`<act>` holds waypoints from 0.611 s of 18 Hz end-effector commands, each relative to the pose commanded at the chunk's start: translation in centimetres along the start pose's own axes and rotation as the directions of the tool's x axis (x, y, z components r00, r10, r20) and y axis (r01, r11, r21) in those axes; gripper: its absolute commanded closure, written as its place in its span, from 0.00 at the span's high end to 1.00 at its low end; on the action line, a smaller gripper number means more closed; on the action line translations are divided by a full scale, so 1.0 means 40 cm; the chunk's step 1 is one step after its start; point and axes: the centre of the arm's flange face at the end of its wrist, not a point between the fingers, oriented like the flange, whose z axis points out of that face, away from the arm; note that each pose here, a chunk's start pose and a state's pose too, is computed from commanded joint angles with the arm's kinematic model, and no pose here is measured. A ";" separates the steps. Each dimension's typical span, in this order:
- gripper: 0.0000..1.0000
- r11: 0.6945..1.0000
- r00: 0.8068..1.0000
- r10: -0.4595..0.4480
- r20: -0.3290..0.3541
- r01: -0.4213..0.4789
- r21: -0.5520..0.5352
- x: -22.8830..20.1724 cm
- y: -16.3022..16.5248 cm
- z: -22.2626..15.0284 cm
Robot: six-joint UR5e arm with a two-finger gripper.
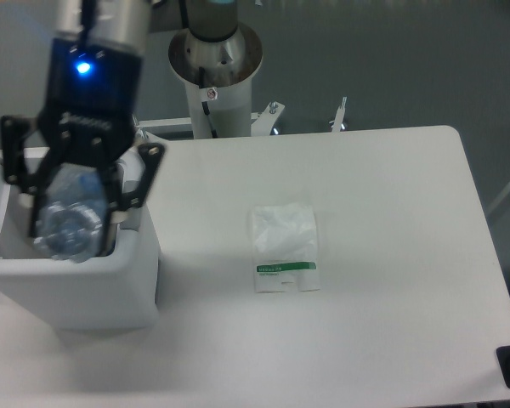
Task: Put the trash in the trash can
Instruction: 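Open the gripper to drop the bottle into the bin, then move the gripper back over the white plastic bag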
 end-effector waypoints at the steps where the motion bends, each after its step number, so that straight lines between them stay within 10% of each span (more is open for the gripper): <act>1: 0.60 1.000 1.000 0.001 -0.005 -0.001 -0.008 0.006 0.005 0.014; 11: 0.91 0.996 1.000 -0.014 -0.016 0.012 -0.086 0.021 0.101 0.057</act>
